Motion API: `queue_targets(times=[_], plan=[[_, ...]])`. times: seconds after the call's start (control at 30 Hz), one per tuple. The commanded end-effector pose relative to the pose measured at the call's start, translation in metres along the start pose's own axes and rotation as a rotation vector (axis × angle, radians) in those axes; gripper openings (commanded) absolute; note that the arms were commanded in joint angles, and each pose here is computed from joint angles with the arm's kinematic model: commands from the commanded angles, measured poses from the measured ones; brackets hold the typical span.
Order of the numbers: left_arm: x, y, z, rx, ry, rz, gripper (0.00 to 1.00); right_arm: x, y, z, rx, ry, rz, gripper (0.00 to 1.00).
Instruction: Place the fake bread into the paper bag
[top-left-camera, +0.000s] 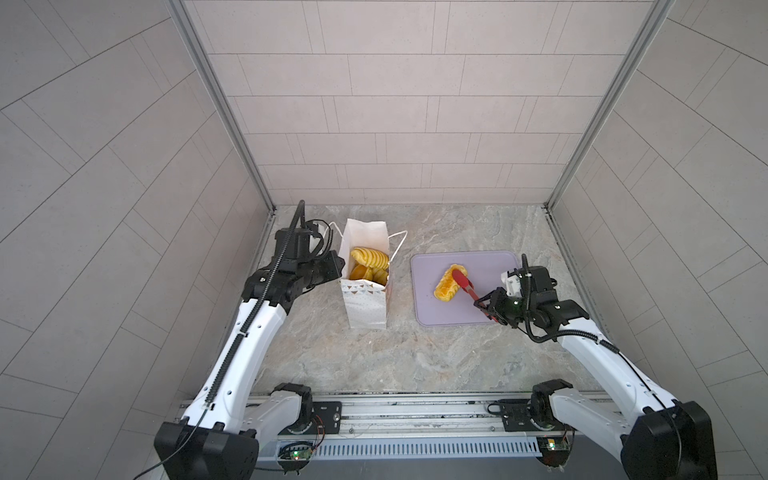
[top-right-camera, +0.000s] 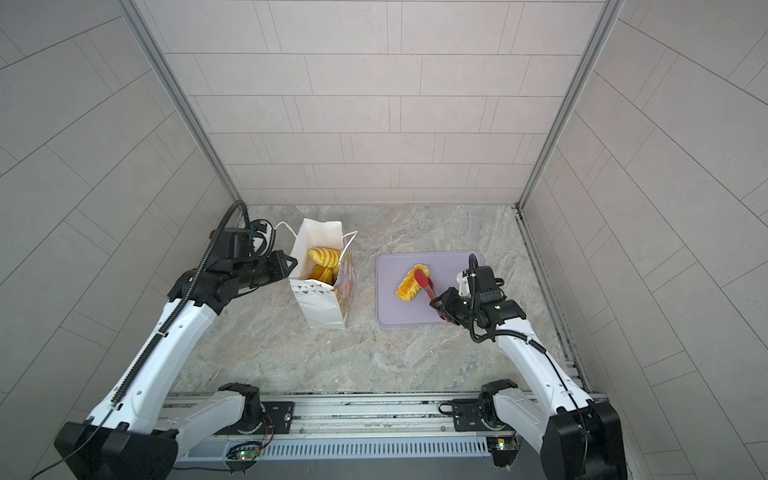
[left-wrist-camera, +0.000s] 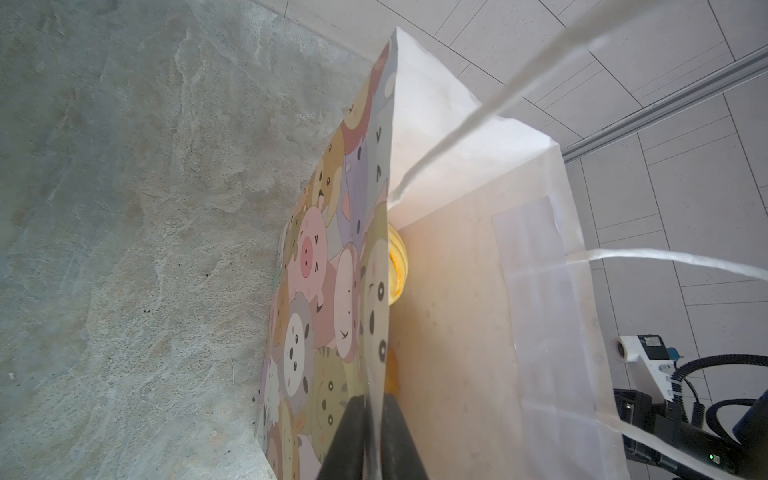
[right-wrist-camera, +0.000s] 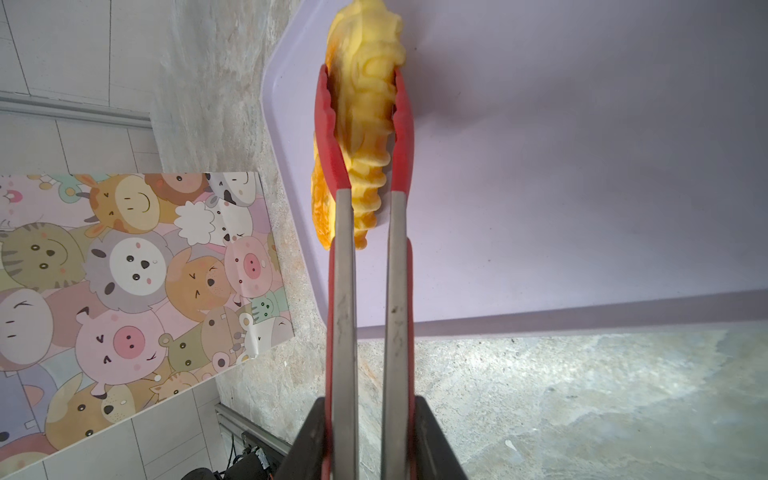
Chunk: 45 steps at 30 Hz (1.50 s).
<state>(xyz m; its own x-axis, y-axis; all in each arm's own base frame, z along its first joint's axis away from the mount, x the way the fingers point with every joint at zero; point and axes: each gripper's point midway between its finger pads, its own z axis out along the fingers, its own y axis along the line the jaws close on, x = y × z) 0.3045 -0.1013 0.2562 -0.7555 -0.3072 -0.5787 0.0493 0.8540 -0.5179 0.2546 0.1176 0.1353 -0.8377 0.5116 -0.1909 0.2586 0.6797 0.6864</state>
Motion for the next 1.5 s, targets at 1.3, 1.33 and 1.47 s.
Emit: queue_targets(times=[1.3, 1.33, 1.47], plan=[[-0.003, -0.002, -0.006, 0.000, -0.006, -0.013, 0.14, -0.013, 0.297, -0.157, -0.244, -0.355, -0.884, 0.23], [-0.003, -0.002, -0.006, -0.001, -0.007, -0.014, 0.14, -0.009, 0.299, -0.153, -0.236, -0.344, -0.903, 0.23], [-0.003, -0.002, -0.006, -0.003, -0.006, -0.015, 0.14, 0.008, 0.301, -0.138, -0.196, -0.292, -0.972, 0.23]])
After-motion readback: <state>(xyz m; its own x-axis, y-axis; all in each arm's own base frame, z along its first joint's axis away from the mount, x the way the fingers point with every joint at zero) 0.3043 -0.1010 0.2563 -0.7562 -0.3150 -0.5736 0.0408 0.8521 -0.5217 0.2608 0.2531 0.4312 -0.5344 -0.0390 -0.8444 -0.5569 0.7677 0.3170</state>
